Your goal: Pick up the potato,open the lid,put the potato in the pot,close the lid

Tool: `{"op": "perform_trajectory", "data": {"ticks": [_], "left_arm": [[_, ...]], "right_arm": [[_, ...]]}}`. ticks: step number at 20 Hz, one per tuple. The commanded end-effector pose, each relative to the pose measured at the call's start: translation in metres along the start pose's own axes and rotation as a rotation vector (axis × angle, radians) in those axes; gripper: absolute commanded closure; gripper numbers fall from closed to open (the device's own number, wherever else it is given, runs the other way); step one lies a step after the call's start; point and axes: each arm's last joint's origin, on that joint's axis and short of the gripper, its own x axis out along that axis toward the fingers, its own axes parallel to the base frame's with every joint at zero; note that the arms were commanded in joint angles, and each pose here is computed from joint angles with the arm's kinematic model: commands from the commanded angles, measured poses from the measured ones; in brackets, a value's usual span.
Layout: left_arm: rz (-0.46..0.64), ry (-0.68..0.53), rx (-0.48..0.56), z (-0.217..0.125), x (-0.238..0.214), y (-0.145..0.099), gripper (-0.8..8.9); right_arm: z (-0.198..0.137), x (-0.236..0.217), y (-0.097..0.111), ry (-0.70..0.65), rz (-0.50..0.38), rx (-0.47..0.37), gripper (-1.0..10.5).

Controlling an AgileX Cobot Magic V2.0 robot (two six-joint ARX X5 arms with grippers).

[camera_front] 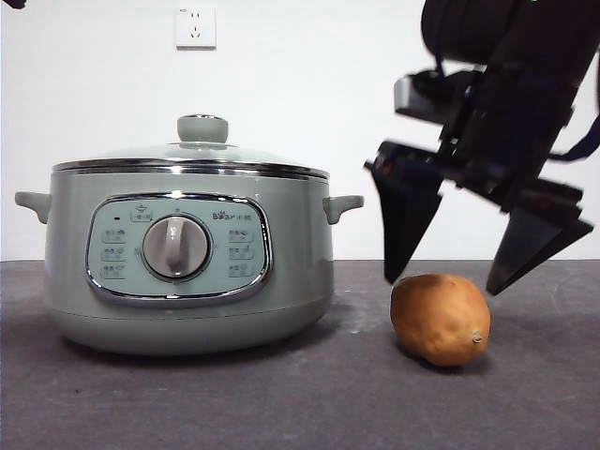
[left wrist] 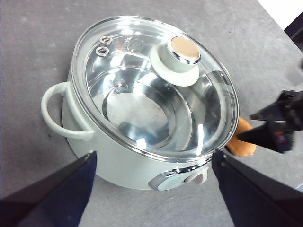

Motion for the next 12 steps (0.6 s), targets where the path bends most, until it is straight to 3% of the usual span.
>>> {"op": "perform_trajectory", "data": {"ticks": [1, 4, 7, 12], "left_arm": [[0.002, -0.013, 0.014, 0.002, -0.002, -0.001, 4.05], [0.002, -0.012, 0.014, 0.002, -0.002, -0.001, 4.05], [0.002, -0.012, 0.014, 0.002, -0.002, -0.001, 4.05], [0.0, -0.015, 0.016, 0.002, -0.002, -0.001, 4.05]], "right_arm": [[0.002, 0.013, 0.001, 0.009, -0.003, 0.014, 5.0], [0.001, 0.023, 0.0, 0.035, -0.008, 0.016, 6.4], [0.001, 0.023, 0.0, 0.038, -0.007, 0.016, 9.3], [0.0, 0.014, 0.0, 0.04, -0.002, 0.024, 9.6]]}}
